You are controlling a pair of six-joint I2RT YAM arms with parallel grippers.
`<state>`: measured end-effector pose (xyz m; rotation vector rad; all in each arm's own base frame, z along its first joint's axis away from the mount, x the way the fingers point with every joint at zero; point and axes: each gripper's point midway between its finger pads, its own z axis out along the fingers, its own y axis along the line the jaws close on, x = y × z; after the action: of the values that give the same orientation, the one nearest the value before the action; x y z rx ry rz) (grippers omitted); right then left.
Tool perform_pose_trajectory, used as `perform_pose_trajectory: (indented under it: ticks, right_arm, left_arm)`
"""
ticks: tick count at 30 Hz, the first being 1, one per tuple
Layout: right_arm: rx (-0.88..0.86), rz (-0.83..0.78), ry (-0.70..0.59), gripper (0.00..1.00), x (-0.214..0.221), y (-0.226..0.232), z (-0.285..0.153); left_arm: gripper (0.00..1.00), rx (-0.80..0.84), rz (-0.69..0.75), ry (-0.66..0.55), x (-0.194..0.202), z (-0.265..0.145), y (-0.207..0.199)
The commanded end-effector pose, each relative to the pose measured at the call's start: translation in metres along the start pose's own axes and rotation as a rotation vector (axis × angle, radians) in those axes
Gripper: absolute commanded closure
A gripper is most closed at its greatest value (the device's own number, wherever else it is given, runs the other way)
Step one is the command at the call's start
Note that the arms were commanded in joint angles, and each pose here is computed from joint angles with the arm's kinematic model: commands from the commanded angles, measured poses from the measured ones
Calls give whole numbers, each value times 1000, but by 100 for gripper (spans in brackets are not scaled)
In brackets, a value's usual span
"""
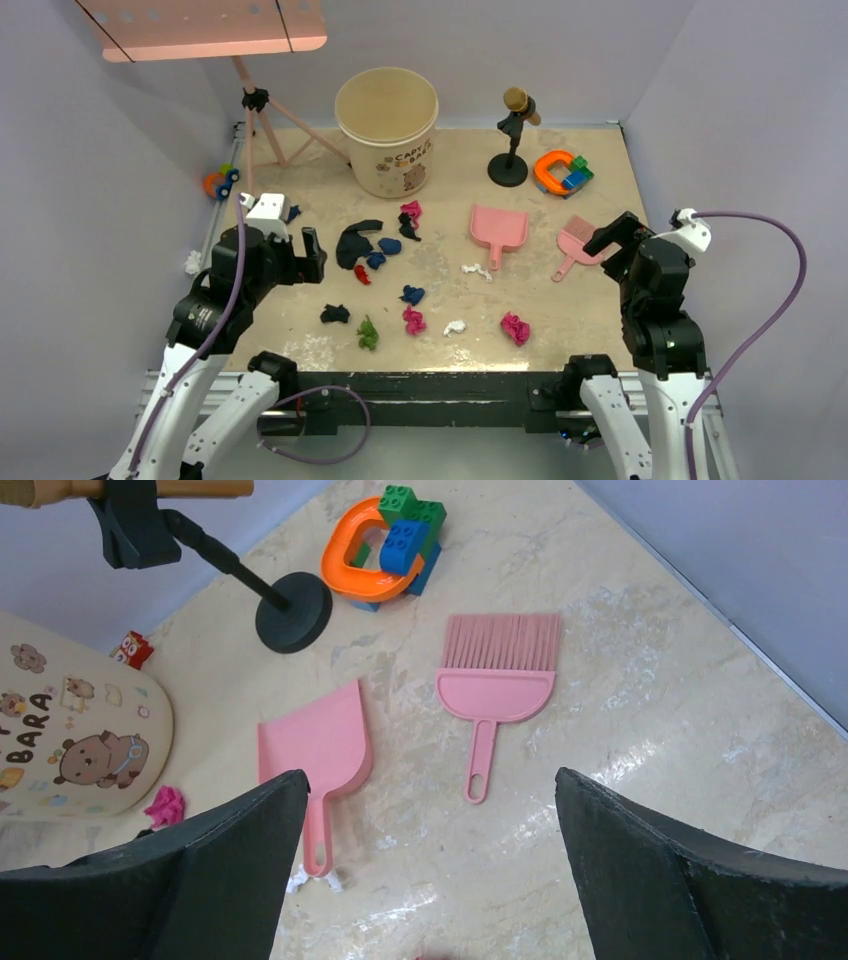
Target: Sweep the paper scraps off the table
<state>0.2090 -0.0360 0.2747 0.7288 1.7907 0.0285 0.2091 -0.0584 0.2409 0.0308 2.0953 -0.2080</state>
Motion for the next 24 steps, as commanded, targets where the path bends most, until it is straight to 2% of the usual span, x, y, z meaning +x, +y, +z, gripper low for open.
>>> perform_pose_trajectory:
  ticks: [1, 8, 10, 17, 20, 24]
  right_arm:
    - [21, 12, -22, 1, -4, -2, 3]
    - [60, -24, 54, 5, 9, -1, 21]
    - [-8, -89, 94, 5, 14, 11, 22]
    - [-179, -85, 95, 8, 26, 38, 29]
    - [-343, -133, 126, 3, 33, 65, 25]
    - [-330, -123, 143, 1, 39, 67, 35]
  left_arm:
    - [2, 47, 14, -16, -9, 8, -10]
    - [2, 64, 13, -1, -8, 13, -14]
    - [2, 68, 14, 4, -7, 14, -15]
    - [3, 84, 17, 9, -7, 14, -18]
    - [3, 98, 19, 4, -7, 14, -20]
    - [3, 163, 13, 41, -2, 20, -33]
